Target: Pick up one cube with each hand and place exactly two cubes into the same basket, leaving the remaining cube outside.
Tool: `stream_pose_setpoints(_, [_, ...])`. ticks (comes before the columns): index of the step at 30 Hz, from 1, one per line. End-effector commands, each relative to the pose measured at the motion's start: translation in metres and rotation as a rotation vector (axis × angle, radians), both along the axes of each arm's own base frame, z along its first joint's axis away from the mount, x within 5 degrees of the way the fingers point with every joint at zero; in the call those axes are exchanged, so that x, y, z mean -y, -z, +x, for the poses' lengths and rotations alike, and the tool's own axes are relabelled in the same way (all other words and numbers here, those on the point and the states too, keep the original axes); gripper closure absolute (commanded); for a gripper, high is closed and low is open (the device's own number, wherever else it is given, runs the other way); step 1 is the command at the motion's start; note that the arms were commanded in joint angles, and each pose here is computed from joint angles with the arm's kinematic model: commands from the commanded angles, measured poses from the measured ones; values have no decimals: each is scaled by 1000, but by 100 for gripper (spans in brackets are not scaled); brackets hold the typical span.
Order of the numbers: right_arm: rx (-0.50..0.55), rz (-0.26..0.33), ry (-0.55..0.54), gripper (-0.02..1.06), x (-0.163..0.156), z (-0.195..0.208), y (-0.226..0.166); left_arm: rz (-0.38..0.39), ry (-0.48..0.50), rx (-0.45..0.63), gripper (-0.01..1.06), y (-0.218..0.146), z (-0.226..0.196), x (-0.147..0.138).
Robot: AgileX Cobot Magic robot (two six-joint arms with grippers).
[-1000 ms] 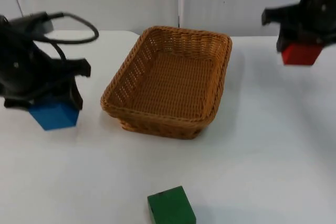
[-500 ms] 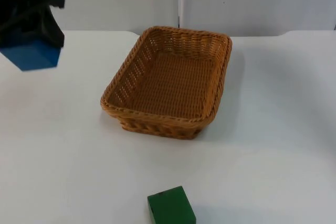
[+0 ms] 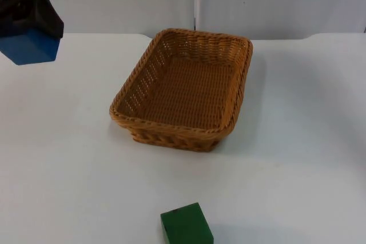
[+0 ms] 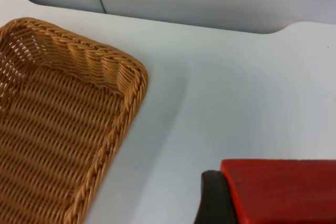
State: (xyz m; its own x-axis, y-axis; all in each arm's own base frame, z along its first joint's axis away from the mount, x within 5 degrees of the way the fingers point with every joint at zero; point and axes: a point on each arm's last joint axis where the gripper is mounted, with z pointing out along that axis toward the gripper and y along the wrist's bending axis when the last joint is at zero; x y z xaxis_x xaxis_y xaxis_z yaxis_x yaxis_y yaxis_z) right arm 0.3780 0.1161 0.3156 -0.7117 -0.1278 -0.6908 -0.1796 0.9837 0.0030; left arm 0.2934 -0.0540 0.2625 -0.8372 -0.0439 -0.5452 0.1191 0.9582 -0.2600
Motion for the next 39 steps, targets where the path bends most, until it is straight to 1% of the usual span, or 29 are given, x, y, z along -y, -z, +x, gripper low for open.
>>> stream_pose_setpoints(1, [19,-6,-14,105,-1,-1,-5,2,5,14,105,-3,-1,1])
stream_pose_setpoints(8, [20,-21,-39,105,-2,-2,-5,-8,-6,28,105,-4,0,1])
stream_pose_setpoints(9, [16,3,-56,105,-4,-2,-4,-19,-15,38,105,-5,1,1])
stream_pose_setpoints(10, [14,13,-64,105,-6,-1,-3,-28,-24,46,105,-5,2,1])
stream_pose_setpoints(12, [11,33,-133,105,-15,0,1,-39,-29,67,105,-6,4,2])
stream_pose_setpoints(14, [8,30,-150,105,-18,1,4,-43,-29,76,105,-7,4,2])
stream_pose_setpoints(17, [-28,18,-175,105,-31,9,13,-51,-19,93,105,-11,8,4])
stream_pose_setpoints(18, [-41,6,-193,105,-36,13,15,-58,-21,95,105,-13,10,4])
stream_pose_setpoints(19, [-41,6,-193,105,-36,13,15,-58,-21,95,105,-13,10,4])
stream_pose_setpoints(21, [-56,2,-210,105,-47,19,18,-57,-5,93,105,-12,15,9])
stream_pose_setpoints(23, [-51,3,-223,105,-56,27,18,-55,28,87,105,-9,21,18])
stream_pose_setpoints(25, [-47,7,-231,105,-62,30,18,-53,42,79,105,-6,24,22])
stream_pose_setpoints(30, [-57,5,-257,105,-82,49,18,-39,118,45,105,10,41,49])
stream_pose_setpoints(31, [-57,5,-257,105,-82,49,18,-39,118,45,105,10,41,49])
stream_pose_setpoints(34, [-70,1,-272,105,-95,61,22,-32,155,27,105,21,54,65])
stream_pose_setpoints(36, [-96,-5,-276,105,-101,70,32,-24,189,26,105,26,63,76])
stream_pose_setpoints(39, [-114,-9,-283,105,-108,77,37,-19,204,15,105,33,73,83])
